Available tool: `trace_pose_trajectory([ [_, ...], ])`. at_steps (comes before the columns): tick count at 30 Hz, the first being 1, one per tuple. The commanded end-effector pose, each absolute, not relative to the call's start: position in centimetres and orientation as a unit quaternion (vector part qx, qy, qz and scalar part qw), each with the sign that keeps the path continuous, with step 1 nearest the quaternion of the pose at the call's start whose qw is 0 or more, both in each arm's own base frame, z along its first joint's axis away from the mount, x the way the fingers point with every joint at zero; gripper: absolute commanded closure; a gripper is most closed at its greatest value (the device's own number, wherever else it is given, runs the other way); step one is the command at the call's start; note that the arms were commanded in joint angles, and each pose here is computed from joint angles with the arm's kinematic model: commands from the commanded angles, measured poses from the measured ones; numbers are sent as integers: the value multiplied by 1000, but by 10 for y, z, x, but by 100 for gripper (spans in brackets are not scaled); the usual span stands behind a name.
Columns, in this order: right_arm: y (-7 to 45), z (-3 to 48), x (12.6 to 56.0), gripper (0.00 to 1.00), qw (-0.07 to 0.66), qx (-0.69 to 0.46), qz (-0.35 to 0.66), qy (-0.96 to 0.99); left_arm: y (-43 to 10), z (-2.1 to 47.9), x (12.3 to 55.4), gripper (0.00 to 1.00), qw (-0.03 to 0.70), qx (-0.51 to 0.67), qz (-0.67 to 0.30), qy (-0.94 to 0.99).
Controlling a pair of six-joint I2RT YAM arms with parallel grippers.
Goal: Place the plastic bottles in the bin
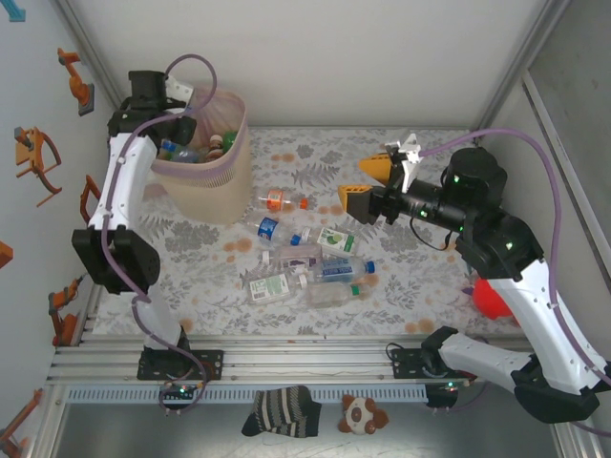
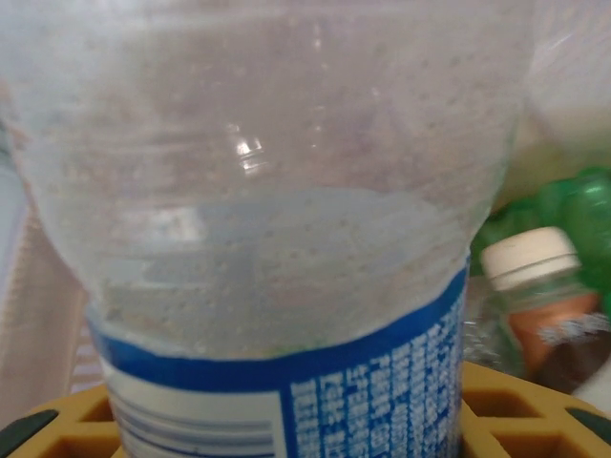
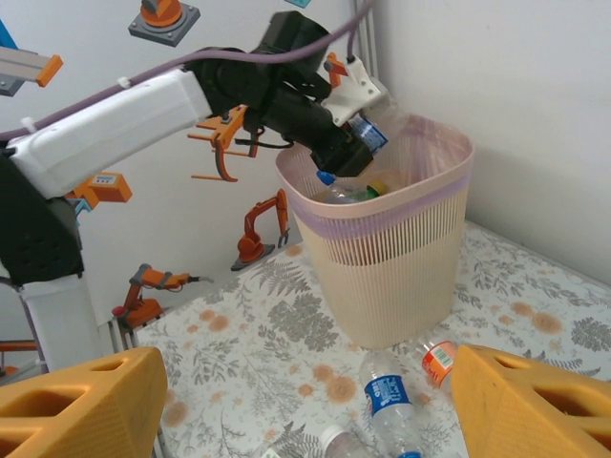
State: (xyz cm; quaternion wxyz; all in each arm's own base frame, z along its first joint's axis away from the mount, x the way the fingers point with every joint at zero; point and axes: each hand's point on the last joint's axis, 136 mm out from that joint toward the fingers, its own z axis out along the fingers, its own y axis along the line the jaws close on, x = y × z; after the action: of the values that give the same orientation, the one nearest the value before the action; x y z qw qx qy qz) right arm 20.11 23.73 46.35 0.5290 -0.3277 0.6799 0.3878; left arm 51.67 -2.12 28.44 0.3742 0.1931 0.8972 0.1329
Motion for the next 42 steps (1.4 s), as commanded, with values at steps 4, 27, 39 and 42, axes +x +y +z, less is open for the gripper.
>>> trace_pose_trajectory([
  [4,231,480,193,23,547,-327,386,667,5,268,522,49,319,207,213,900],
  [27,233,481,194,23,548,-328,391,662,-34,341,509,15,419,193,85,883],
  [39,231,481,192,23,551,-327,393,660,-31,332,529,47,428,186,52,883],
  [42,230,482,191,23,553,-326,391,660,-35,310,535,53,406,186,32,894],
])
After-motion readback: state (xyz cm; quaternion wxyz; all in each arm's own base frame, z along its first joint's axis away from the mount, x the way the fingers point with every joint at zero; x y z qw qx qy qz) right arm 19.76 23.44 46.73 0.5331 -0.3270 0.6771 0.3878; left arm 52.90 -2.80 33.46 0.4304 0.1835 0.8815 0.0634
